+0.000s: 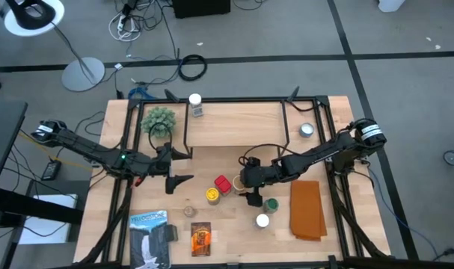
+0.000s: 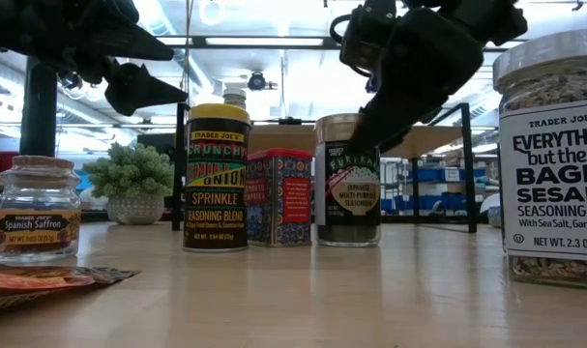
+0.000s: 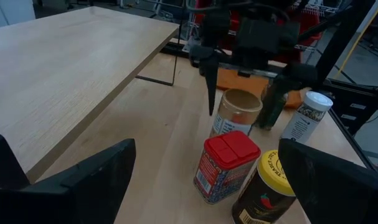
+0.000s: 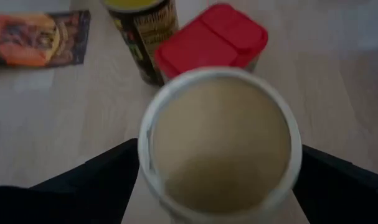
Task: Shelf spices
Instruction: Put the brown seasoning bottle onto the shelf
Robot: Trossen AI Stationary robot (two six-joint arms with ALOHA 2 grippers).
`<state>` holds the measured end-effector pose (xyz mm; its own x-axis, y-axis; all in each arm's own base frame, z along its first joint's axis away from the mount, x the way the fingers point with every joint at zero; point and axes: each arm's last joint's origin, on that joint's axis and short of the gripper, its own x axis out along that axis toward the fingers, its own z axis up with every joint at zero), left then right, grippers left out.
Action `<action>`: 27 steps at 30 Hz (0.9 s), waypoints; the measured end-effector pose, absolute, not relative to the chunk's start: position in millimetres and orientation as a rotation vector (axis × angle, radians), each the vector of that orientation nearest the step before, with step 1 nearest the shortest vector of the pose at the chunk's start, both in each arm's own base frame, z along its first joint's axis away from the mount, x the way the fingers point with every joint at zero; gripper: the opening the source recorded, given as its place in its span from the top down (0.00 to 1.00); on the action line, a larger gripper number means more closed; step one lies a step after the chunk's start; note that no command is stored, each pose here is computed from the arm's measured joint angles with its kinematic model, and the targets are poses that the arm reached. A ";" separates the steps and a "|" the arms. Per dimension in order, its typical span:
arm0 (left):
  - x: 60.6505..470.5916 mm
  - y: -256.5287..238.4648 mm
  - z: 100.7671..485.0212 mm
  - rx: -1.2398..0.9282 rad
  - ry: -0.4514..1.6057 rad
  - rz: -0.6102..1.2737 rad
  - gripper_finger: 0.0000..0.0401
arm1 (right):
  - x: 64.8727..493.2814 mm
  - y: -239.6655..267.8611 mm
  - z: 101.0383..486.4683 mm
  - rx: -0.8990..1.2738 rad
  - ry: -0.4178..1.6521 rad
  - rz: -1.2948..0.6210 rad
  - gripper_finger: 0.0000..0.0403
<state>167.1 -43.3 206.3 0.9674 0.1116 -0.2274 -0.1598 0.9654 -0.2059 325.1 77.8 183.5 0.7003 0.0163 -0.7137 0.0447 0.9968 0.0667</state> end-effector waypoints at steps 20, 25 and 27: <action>167.1 -43.3 206.3 -0.225 0.217 0.139 0.01 | 328.6 74.0 184.1 0.093 0.774 -0.009 0.32; 167.0 -43.3 206.3 -0.225 0.217 0.139 0.01 | 325.9 73.8 197.2 0.101 0.751 0.002 0.32; 167.1 -43.3 206.3 -0.225 0.217 0.139 0.01 | 326.0 73.9 208.4 0.104 0.734 0.004 0.32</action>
<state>167.1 -43.3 206.3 0.9671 0.1117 -0.2284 -0.1600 0.9655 -0.2054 326.0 73.9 208.4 0.7428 0.0403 -0.6683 0.0327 0.9948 0.0964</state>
